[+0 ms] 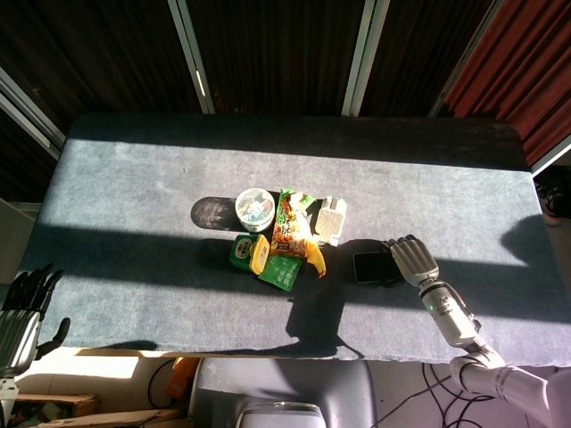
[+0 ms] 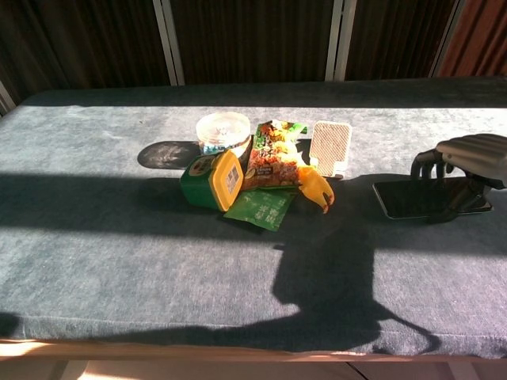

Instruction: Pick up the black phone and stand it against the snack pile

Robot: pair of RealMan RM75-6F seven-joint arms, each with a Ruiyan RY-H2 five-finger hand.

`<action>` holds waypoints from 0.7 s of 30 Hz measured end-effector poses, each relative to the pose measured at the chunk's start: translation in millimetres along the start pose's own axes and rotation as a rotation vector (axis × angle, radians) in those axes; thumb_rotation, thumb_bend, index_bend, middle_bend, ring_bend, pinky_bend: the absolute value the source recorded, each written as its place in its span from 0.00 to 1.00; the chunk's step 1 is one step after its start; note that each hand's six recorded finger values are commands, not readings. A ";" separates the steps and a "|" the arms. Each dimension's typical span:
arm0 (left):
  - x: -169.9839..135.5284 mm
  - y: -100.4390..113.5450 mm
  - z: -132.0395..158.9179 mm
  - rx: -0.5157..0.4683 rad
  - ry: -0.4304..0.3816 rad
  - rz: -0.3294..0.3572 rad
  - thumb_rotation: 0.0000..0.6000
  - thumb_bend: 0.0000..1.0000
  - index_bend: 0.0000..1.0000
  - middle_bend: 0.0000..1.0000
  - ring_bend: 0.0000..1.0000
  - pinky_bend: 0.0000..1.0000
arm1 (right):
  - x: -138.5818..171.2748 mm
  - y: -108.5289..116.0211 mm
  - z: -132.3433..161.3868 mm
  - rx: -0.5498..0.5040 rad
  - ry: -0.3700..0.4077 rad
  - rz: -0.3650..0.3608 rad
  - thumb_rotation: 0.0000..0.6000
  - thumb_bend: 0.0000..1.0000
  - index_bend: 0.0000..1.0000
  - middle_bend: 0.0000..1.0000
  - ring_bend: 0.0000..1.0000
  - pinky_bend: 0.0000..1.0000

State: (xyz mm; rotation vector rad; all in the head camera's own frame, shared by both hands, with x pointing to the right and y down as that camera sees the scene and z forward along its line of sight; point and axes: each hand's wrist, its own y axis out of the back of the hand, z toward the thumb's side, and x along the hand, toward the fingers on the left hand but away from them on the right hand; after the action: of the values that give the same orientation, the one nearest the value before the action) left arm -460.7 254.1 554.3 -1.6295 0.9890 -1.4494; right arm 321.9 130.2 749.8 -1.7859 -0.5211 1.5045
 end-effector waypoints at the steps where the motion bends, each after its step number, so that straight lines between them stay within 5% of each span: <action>1: -0.4 0.1 0.1 -0.001 -0.001 0.000 1.00 0.40 0.00 0.00 0.00 0.00 | 0.5 -0.3 0.6 0.007 -0.001 0.000 1.00 0.31 0.88 0.59 0.46 0.55; 12: -1.8 2.8 -1.6 -0.007 -0.001 0.010 1.00 0.40 0.00 0.00 0.00 0.00 | -1.1 4.4 3.3 0.090 -0.010 -0.027 1.00 0.32 0.90 0.61 0.46 0.56; 21: -0.5 2.1 -1.6 -0.005 -0.001 0.006 1.00 0.40 0.00 0.00 0.00 0.00 | -2.6 42.2 5.4 0.403 -0.008 -0.148 1.00 0.32 0.90 0.61 0.47 0.58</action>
State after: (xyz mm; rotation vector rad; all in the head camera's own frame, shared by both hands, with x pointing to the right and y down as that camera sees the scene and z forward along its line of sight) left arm -462.5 253.5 552.4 -1.6295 0.9975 -1.4428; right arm 309.9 102.5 719.8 -1.3997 -0.3178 1.3994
